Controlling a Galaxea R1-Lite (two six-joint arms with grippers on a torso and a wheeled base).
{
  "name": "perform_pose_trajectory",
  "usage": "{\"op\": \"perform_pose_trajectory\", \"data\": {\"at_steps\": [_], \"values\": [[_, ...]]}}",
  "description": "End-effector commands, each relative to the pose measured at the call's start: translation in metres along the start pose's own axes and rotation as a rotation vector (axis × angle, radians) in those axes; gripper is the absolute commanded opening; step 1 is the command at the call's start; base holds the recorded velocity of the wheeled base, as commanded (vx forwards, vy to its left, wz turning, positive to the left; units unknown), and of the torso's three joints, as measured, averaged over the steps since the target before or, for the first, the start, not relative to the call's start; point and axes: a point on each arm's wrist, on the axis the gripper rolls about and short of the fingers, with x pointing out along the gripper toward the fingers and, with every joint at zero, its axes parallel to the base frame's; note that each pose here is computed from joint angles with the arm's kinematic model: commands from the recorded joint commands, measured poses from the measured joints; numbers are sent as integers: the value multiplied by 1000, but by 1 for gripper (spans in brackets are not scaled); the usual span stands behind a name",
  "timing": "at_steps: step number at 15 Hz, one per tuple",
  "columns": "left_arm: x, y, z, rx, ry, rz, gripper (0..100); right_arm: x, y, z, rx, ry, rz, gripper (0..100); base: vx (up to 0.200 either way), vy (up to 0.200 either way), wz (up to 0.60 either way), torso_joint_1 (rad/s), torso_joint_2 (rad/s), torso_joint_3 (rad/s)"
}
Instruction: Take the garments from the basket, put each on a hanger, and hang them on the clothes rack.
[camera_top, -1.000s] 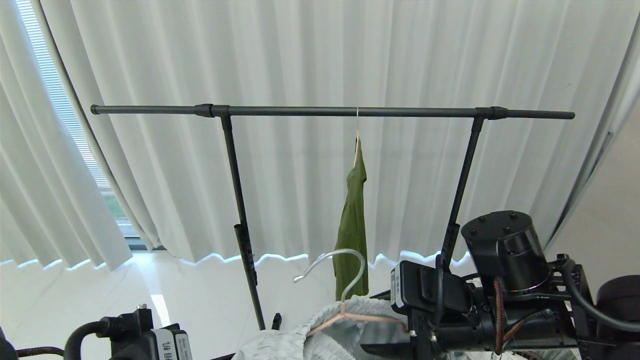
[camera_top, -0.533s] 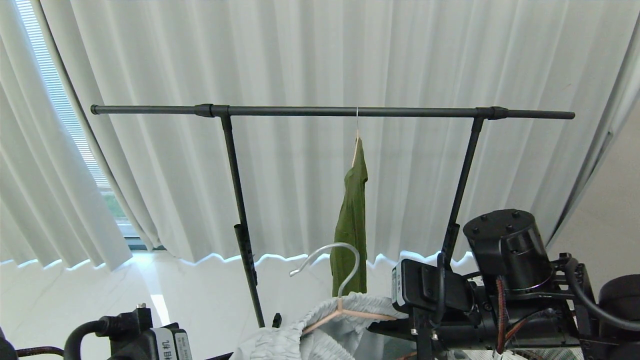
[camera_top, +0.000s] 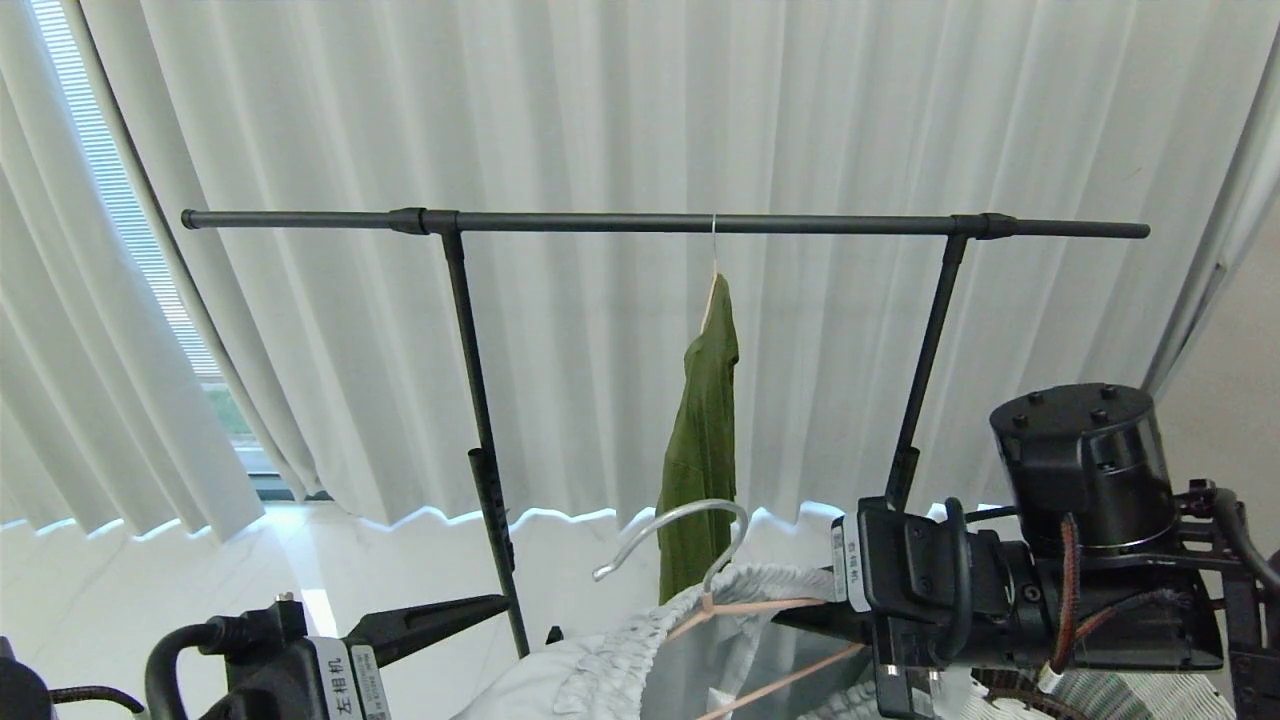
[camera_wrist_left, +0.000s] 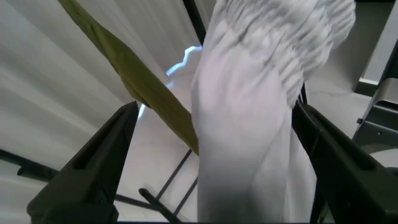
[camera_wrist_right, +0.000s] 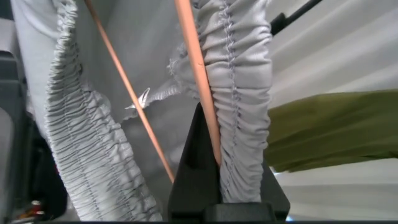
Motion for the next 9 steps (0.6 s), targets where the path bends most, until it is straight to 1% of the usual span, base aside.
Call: {"op": "perform_pose_trajectory", "data": {"at_steps": [1, 2, 3, 4, 5, 6, 7, 8, 9], "values": [[0, 1, -1, -2, 5, 5, 100, -10, -6, -1, -2, 14, -30, 0, 0, 0, 0, 0, 0, 0], [-1, 1, -4, -3, 12, 7, 100, -19, -12, -1, 14, 45, -45, 0, 0, 0, 0, 0, 0, 0], [-1, 1, -6, -5, 18, 11, 100, -23, -14, 0, 25, 59, -46, 0, 0, 0, 0, 0, 0, 0], [-2, 3, -11, -13, 41, 28, 100, -34, -24, 3, 48, 93, -71, 0, 0, 0, 0, 0, 0, 0], [-3, 2, -17, -15, 60, 30, 100, -40, -30, 5, 65, 110, -86, 0, 0, 0, 0, 0, 0, 0], [-4, 1, -21, -13, 75, 27, 100, -44, -34, 6, 71, 116, -95, 0, 0, 0, 0, 0, 0, 0], [-7, -1, -31, -11, 108, 24, 100, -49, -38, 8, 78, 125, -108, 0, 0, 0, 0, 0, 0, 0], [-10, -1, -39, -19, 133, 35, 100, -54, -39, 11, 80, 129, -109, 0, 0, 0, 0, 0, 0, 0], [-12, 1, -50, -38, 180, 67, 100, -58, -38, 14, 80, 130, -104, 0, 0, 0, 0, 0, 0, 0]]}}
